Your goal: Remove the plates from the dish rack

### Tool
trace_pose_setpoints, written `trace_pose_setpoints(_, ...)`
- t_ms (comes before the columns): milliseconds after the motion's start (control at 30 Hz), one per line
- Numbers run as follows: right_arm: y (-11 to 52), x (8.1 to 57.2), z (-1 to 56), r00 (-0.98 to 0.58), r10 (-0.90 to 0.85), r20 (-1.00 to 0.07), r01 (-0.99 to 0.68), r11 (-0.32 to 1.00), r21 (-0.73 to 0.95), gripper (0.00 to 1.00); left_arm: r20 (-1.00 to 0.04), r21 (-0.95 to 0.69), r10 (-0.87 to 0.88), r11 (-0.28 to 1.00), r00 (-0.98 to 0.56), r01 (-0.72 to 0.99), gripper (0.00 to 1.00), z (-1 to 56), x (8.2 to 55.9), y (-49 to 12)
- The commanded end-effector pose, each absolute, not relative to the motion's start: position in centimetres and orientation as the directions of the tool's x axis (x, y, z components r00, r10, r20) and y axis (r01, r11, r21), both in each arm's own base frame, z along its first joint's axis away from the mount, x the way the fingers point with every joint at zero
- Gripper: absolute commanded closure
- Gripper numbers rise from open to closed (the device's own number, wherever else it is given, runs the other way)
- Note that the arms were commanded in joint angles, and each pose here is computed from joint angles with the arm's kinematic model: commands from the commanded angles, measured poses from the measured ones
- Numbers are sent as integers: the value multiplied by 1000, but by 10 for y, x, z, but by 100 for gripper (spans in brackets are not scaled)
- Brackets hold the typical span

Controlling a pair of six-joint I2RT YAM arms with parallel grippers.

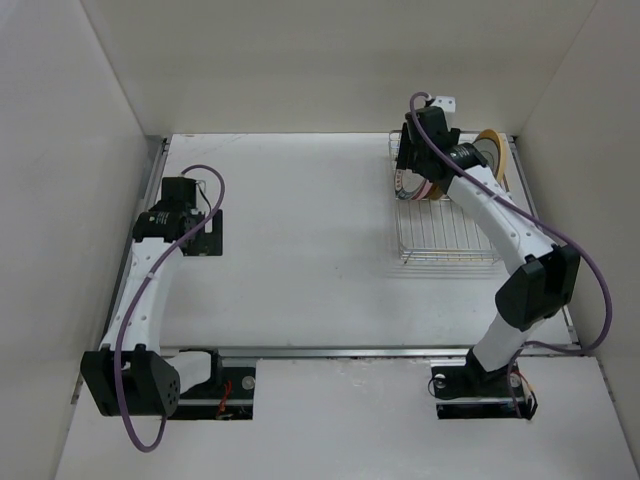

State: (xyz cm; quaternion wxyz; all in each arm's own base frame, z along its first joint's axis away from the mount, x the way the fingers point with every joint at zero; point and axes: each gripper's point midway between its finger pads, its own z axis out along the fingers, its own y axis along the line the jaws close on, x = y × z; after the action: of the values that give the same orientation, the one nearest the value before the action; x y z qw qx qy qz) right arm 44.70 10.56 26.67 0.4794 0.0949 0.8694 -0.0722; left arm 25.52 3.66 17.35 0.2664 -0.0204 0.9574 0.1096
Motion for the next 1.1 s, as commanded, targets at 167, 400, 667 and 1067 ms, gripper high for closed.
trace_pose_setpoints(167,87,454,288,-408,156,-900,366,930,-5,32,-487,193,30,978,-873,-74,0,166,254,35)
trace_pose_setpoints(400,55,450,289,-376,145,-915,477,877,-57,43,-463,186,30,981,-886,-64,0,161,253,33)
trace_pose_setpoints(667,7,471,285,-377,233,-896,474,880,29,47,-455,178,30,982,-890,-58,0,158,253,32)
trace_pose_setpoints(1067,-1,509,266,-416,243,-876,453,891,33,61,-454,182,39,982,-890,-50,0,158,253,32)
